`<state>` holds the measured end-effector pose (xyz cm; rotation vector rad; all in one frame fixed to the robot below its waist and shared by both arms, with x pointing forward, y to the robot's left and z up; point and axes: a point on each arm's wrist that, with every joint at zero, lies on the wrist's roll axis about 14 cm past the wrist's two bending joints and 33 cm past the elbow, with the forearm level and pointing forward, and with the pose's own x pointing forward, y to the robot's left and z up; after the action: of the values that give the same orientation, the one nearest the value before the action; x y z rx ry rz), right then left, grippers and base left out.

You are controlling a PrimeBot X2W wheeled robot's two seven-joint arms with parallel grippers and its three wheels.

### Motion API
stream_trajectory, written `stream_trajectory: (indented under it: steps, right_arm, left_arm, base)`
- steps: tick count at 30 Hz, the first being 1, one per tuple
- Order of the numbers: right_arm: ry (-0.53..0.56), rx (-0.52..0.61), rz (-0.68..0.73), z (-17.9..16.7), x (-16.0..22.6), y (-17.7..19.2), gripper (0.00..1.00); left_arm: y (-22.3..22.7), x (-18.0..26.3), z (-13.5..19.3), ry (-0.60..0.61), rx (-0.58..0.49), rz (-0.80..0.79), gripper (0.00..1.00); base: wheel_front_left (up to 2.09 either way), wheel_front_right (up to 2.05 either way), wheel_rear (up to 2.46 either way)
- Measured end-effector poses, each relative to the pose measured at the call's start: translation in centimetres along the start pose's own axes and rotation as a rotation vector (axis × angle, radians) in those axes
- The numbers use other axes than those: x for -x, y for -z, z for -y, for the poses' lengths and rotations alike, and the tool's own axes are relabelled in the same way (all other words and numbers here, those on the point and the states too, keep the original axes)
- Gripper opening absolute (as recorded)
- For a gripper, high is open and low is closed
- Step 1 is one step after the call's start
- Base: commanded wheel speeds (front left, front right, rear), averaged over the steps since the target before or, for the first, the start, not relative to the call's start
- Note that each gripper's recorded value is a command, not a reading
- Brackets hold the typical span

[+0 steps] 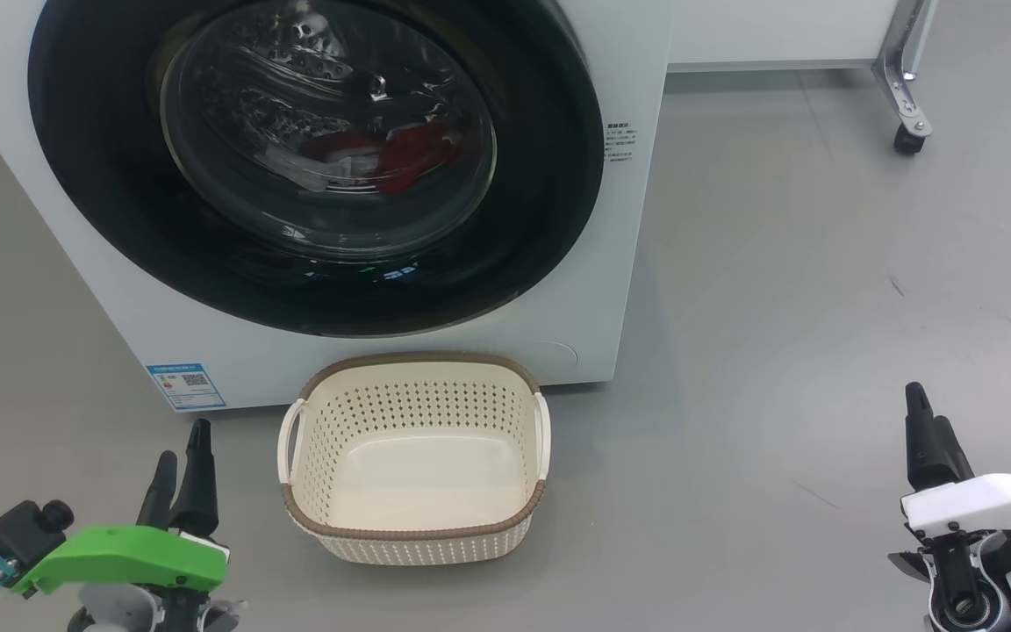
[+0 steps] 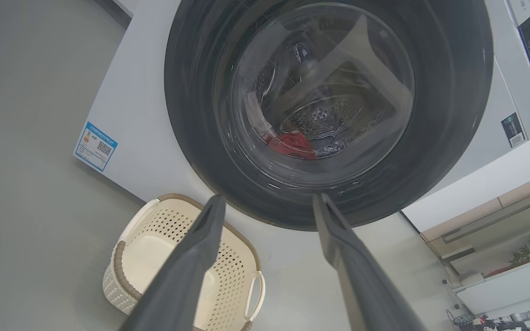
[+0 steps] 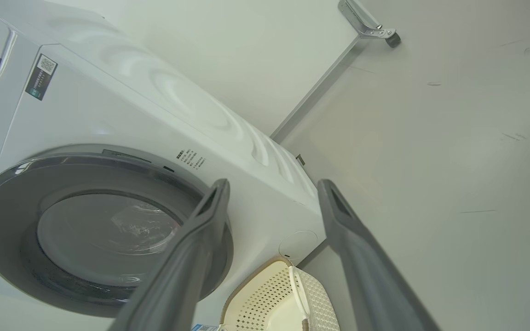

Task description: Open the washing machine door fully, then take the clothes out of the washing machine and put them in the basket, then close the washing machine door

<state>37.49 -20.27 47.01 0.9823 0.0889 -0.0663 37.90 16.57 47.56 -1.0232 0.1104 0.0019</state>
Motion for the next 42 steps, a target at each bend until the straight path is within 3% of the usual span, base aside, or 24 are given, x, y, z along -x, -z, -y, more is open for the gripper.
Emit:
stream_trajectory:
  steps: [21, 42]
  right_arm:
    - [-0.044, 0.41, -0.035, -1.0, -0.3, 1.3, 1.0]
    - [-0.109, 0.702, -0.021, -2.2, -0.4, 2.4, 1.0]
  left_arm:
    - [-0.1, -0.3, 1.5, 0.043, -0.414, 0.024, 1.0]
    - [0.8, -0.2, 2.9, 0.115, -0.719, 0.052, 1.0]
  base:
    - [0.0, 0.0, 0.0]
    - [0.0, 0.0, 0.0]
